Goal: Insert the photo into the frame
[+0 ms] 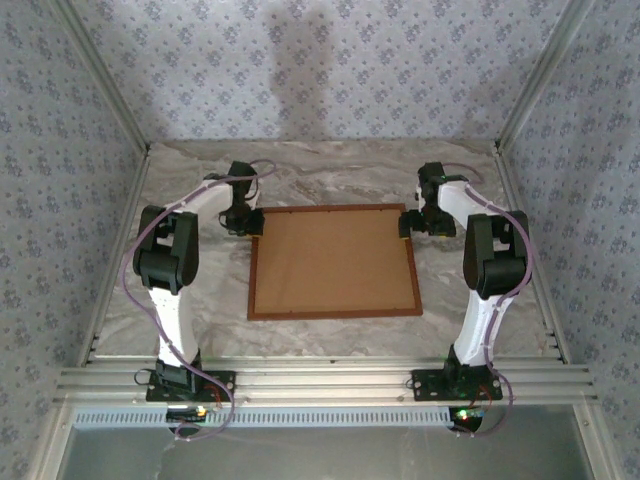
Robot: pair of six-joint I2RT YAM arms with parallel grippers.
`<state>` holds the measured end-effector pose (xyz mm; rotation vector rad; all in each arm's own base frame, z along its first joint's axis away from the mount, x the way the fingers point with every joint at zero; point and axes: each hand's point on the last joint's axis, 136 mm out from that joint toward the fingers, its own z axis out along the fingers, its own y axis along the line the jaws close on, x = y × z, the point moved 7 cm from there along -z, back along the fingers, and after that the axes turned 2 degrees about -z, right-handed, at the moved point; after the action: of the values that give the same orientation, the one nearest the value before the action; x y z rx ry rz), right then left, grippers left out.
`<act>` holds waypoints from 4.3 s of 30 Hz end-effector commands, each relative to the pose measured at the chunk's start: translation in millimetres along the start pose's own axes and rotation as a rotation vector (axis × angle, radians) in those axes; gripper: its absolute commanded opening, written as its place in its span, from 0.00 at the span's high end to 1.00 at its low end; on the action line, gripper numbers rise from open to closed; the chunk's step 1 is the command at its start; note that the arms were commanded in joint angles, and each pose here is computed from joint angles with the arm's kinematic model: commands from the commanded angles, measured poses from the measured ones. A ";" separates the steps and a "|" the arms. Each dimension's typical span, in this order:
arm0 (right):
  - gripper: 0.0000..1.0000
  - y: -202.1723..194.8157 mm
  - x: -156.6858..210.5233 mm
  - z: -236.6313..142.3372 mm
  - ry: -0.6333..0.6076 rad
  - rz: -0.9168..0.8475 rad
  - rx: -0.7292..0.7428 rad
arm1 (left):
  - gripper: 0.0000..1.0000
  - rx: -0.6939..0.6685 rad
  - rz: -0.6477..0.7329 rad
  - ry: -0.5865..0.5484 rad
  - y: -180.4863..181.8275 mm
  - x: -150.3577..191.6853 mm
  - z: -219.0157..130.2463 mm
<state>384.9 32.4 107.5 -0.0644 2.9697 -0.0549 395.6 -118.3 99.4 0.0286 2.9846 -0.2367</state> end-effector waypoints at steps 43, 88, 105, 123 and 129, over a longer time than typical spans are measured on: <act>0.00 9.2 -1.8 -39.8 0.016 -0.038 0.074 | 0.85 -0.020 -0.005 0.046 1.4 8.9 1.2; 0.07 3.7 166.0 -39.6 0.201 0.225 0.031 | 1.00 -0.035 -0.040 0.044 7.7 1.8 -0.4; 0.06 4.9 160.7 -17.0 0.209 0.240 0.047 | 1.00 -0.015 -0.051 0.049 5.2 0.1 0.4; 0.04 30.4 173.2 12.9 0.279 0.165 0.052 | 1.00 -0.008 -0.057 0.049 4.8 0.8 2.2; 0.04 37.7 170.7 12.7 0.275 0.157 0.036 | 1.00 -0.003 -0.060 0.049 4.5 0.8 2.5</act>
<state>230.2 54.4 88.6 0.1897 3.1505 -0.1150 396.7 -113.2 101.0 -0.0468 3.0030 -0.2378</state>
